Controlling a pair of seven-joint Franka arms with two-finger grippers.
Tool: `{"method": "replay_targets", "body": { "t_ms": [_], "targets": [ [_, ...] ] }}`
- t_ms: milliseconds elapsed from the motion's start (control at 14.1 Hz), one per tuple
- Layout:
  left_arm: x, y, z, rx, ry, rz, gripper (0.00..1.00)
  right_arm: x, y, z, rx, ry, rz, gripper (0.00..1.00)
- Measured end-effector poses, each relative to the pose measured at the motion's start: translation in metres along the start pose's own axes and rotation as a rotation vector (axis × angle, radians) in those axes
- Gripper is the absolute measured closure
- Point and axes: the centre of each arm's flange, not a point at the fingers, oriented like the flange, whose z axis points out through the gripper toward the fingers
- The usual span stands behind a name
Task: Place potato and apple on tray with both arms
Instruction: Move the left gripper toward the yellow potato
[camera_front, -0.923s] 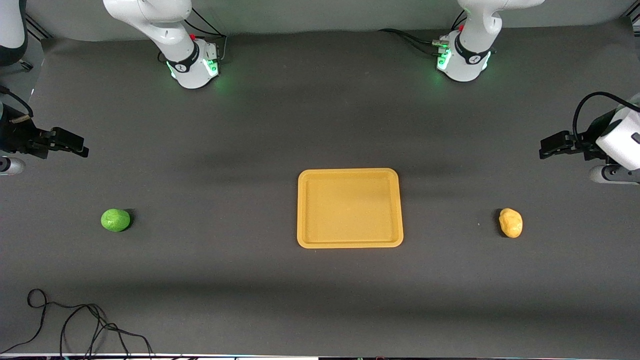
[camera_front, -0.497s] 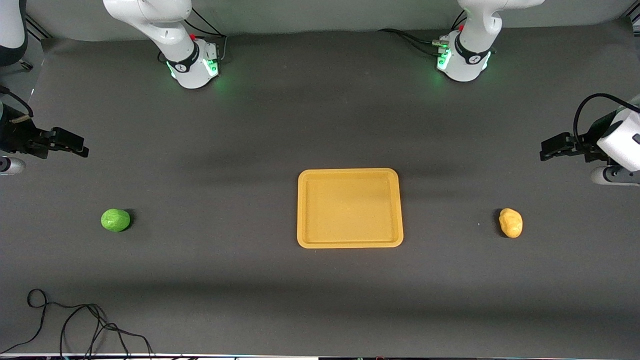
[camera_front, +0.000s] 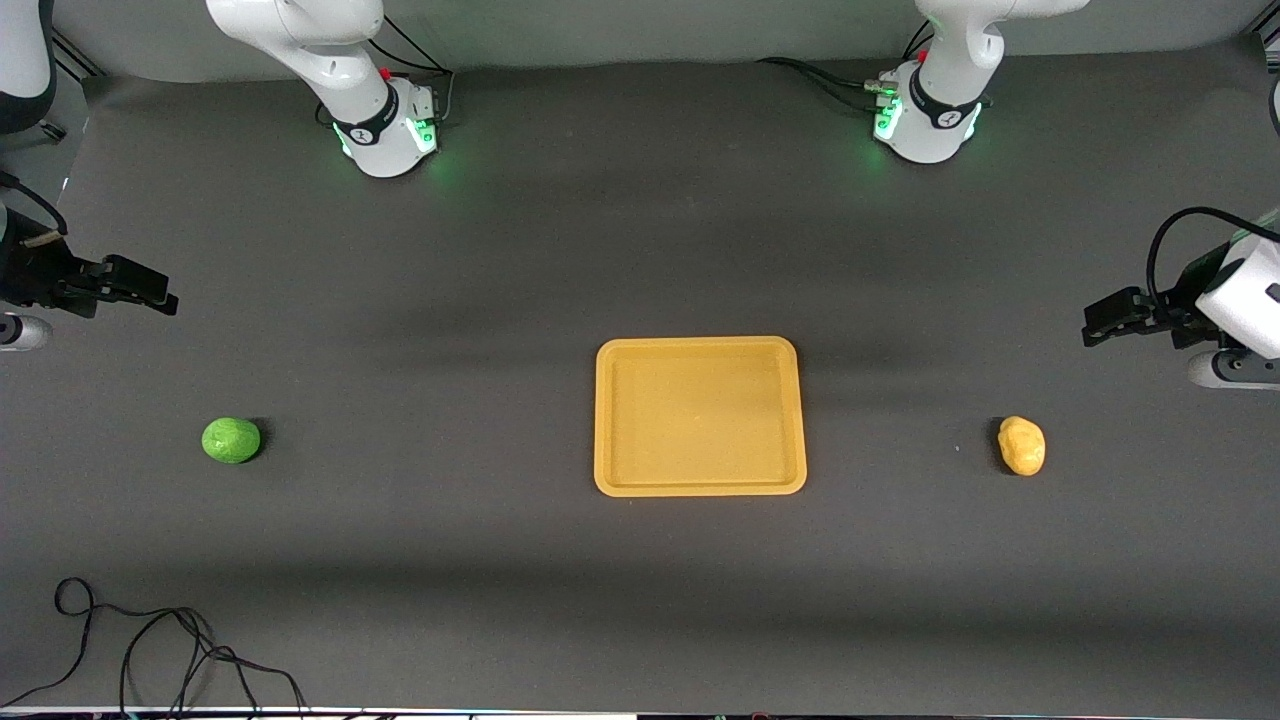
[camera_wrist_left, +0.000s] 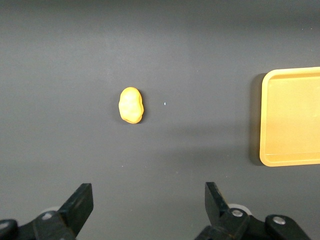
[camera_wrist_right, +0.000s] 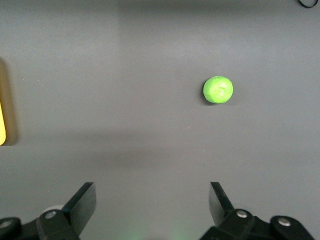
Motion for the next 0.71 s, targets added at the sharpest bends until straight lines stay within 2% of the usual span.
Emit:
{"method": "replay_targets", "body": {
  "t_ms": [355, 710],
  "targets": [
    [0.002, -0.017, 0.017, 0.018, -0.001, -0.001, 0.0, 0.0, 0.0, 0.0, 0.0, 0.001, 0.0, 0.0],
    [0.023, -0.058, 0.104, 0.015, -0.028, 0.023, 0.02, 0.001, 0.0, -0.001, 0.001, 0.009, 0.0, 0.0]
  ]
}}
